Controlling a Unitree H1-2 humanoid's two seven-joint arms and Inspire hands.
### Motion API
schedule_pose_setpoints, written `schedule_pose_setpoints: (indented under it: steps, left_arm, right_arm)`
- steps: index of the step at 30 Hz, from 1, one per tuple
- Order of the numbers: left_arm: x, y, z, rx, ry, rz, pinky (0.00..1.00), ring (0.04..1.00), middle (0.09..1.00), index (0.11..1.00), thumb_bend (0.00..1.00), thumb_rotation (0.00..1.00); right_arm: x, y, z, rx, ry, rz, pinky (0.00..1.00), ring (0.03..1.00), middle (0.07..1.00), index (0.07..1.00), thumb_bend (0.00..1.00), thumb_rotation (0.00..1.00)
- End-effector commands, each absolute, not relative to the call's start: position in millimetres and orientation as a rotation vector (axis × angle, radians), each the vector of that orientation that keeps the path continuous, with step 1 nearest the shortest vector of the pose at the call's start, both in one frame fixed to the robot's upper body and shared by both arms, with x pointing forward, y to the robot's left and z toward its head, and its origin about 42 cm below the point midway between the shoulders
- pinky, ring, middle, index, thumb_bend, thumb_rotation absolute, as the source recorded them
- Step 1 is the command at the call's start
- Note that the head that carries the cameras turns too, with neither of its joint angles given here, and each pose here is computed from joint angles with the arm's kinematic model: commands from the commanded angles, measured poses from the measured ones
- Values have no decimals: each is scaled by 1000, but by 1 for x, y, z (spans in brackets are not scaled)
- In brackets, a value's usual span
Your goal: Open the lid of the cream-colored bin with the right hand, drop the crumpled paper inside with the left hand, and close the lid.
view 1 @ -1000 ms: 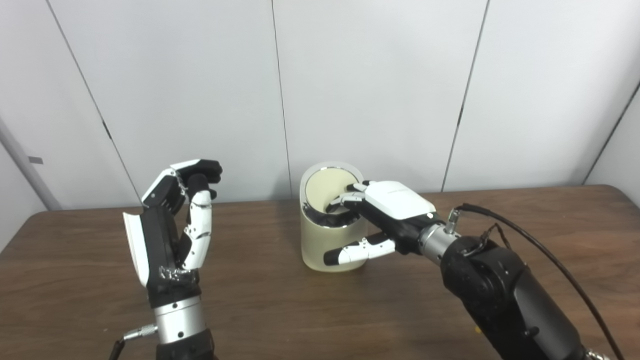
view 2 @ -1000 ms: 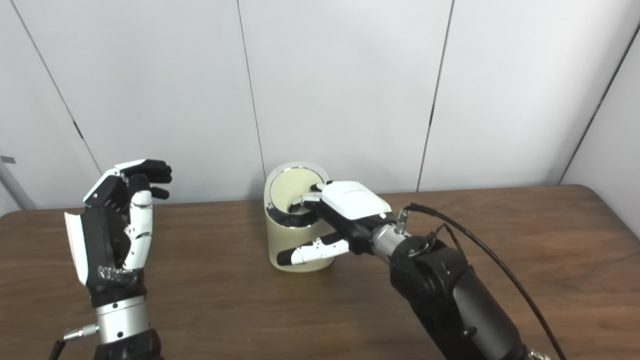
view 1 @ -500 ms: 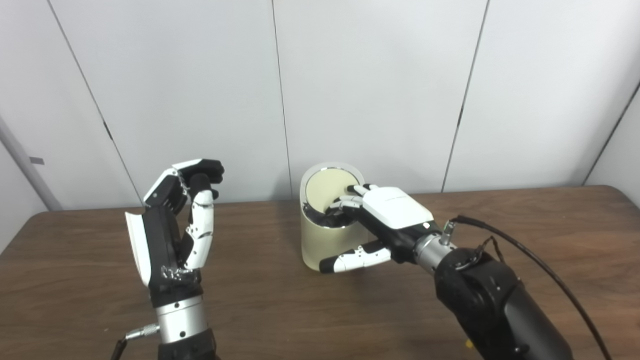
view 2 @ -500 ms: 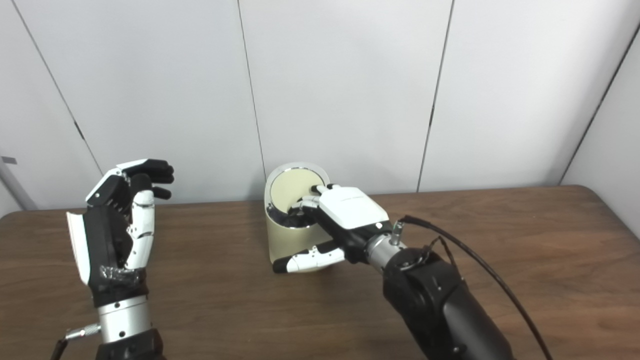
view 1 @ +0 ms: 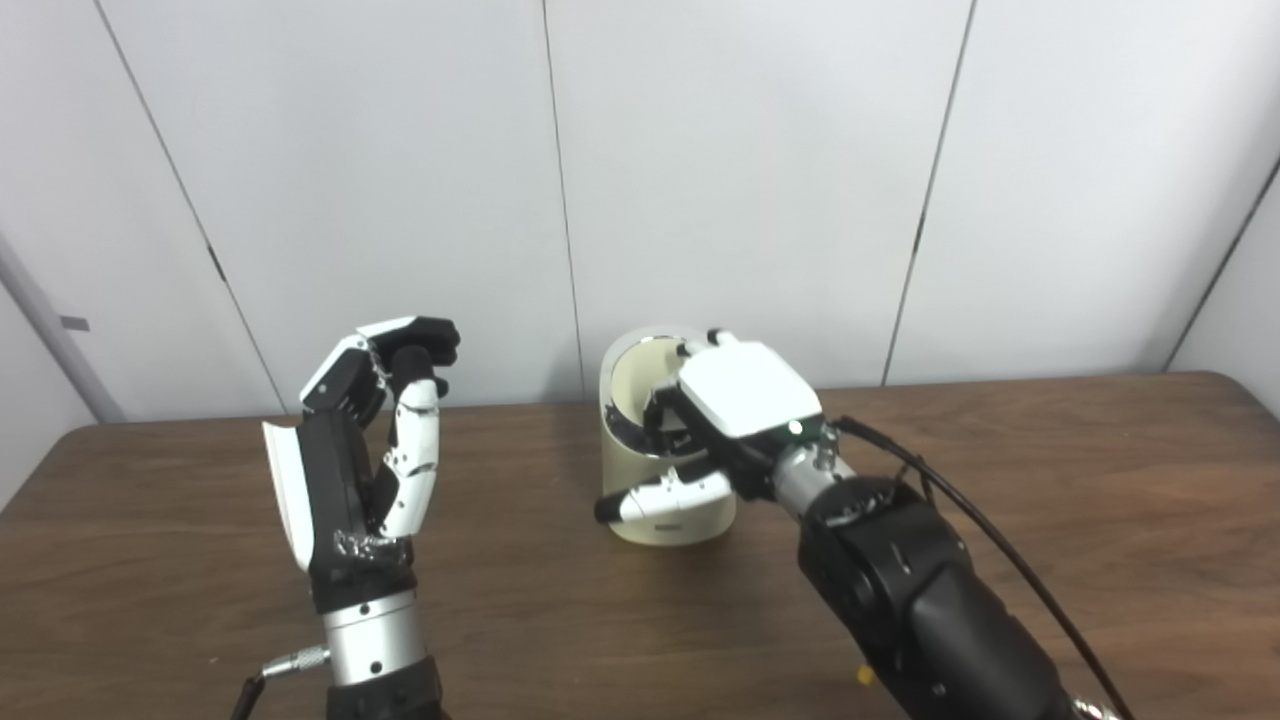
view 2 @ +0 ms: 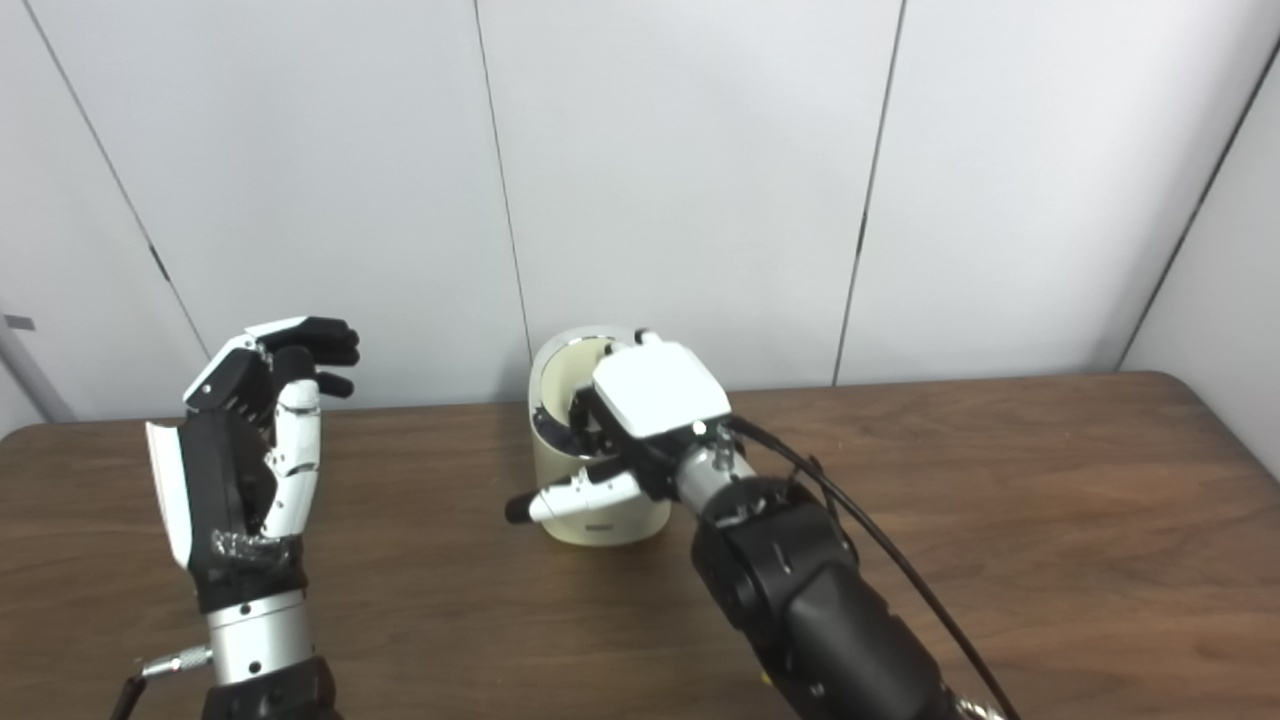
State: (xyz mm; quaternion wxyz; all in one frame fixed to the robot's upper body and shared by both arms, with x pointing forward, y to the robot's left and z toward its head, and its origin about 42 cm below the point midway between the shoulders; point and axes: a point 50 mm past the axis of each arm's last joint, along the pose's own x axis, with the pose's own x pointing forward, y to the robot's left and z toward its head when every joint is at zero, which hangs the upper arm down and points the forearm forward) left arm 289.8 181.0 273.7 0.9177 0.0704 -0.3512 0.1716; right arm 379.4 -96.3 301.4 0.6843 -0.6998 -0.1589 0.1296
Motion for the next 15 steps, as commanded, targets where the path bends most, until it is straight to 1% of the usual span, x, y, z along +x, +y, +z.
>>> schedule_pose_setpoints:
  steps: [1, 2, 3, 6, 8, 10, 11, 12, 15]
  left_arm:
    - [288, 176, 292, 136, -800, 358, 472, 578, 595, 576, 335, 682]
    - [288, 176, 292, 135, -801, 358, 469, 577, 594, 575, 335, 684]
    - [288, 176, 292, 135, -802, 358, 470, 577, 594, 576, 336, 684]
    - [289, 176, 292, 129, -801, 359, 469, 575, 593, 575, 337, 681]
    - [289, 176, 293, 125, -801, 360, 469, 574, 592, 574, 334, 676]
    - [289, 176, 293, 125, -799, 362, 468, 573, 591, 572, 333, 675]
    - [289, 176, 293, 124, -799, 361, 468, 573, 590, 572, 334, 673]
    - [289, 176, 293, 125, -800, 361, 468, 573, 591, 572, 334, 673]
    - [288, 177, 293, 125, -800, 360, 470, 573, 592, 574, 333, 671]
  right_arm:
    - [377, -89, 266, -1599, -250, 456, 1000, 926, 802, 695, 969, 1000]
    - [377, -88, 265, -1602, -249, 460, 1000, 927, 802, 730, 978, 1000]
    - [377, -86, 264, -1602, -248, 464, 1000, 929, 803, 745, 981, 1000]
    - [377, -84, 259, -1590, -223, 484, 1000, 925, 800, 736, 986, 1000]
    - [377, -85, 255, -1581, -206, 492, 1000, 923, 802, 715, 984, 1000]
    - [376, -86, 253, -1562, -189, 501, 1000, 924, 803, 675, 977, 1000]
    - [376, -87, 252, -1546, -180, 505, 1000, 924, 802, 640, 969, 1000]
    - [376, -88, 250, -1530, -173, 509, 1000, 924, 802, 639, 969, 1000]
    - [375, -90, 247, -1508, -165, 513, 1000, 919, 797, 595, 973, 1000]
